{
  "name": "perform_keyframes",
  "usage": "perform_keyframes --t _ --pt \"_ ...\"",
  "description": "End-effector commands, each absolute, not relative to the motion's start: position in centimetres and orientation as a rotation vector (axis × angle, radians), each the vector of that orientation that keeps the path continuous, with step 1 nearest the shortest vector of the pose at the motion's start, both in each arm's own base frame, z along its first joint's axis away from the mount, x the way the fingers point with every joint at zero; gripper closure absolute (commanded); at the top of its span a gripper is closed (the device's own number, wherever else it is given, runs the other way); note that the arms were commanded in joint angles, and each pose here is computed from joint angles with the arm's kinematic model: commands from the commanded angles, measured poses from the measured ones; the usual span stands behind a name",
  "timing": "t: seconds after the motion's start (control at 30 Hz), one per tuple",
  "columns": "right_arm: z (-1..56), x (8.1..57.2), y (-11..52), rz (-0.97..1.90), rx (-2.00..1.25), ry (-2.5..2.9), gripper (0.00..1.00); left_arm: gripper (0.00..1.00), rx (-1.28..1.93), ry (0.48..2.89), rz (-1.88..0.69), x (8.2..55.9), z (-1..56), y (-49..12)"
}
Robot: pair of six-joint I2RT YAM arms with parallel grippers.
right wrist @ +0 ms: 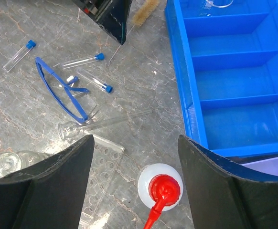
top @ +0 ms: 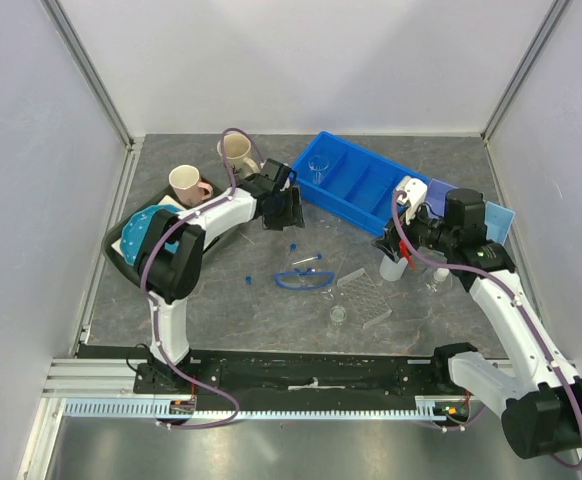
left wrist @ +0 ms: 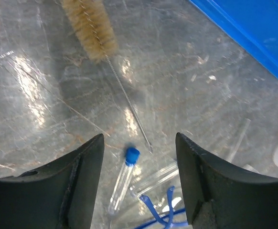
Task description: Organize the chemistry lab equipment
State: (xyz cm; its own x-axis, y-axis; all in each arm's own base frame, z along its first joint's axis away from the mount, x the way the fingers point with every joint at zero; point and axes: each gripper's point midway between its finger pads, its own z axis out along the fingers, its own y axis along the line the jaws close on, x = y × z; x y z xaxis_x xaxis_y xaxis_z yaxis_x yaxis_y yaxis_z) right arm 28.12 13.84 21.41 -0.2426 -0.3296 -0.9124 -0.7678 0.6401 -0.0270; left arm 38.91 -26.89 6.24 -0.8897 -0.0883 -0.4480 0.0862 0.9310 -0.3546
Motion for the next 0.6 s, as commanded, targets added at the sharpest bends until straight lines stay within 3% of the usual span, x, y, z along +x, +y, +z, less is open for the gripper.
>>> perform_keyframes --t 0.0,0.13,0.37,0.57 --pt "23.8 28.3 13.6 0.478 -0.903 1.747 0.21 0.34 -0.077 2.642 -0.331 40.5 5.1 -26.0" --pt "24.0 28.2 13.5 0.468 -0.899 1.744 0.21 0.48 -0.103 2.696 -0.235 41.0 3.7 -25.6" --pt "24.1 28.0 13.7 0.48 -0.904 1.738 0.21 0.59 -0.101 2.7 -0.173 42.0 2.8 -25.7" --pt "23.9 28.1 13.6 0.478 -0.91 1.74 0.21 0.63 -0.112 2.719 -0.188 42.3 1.7 -26.2"
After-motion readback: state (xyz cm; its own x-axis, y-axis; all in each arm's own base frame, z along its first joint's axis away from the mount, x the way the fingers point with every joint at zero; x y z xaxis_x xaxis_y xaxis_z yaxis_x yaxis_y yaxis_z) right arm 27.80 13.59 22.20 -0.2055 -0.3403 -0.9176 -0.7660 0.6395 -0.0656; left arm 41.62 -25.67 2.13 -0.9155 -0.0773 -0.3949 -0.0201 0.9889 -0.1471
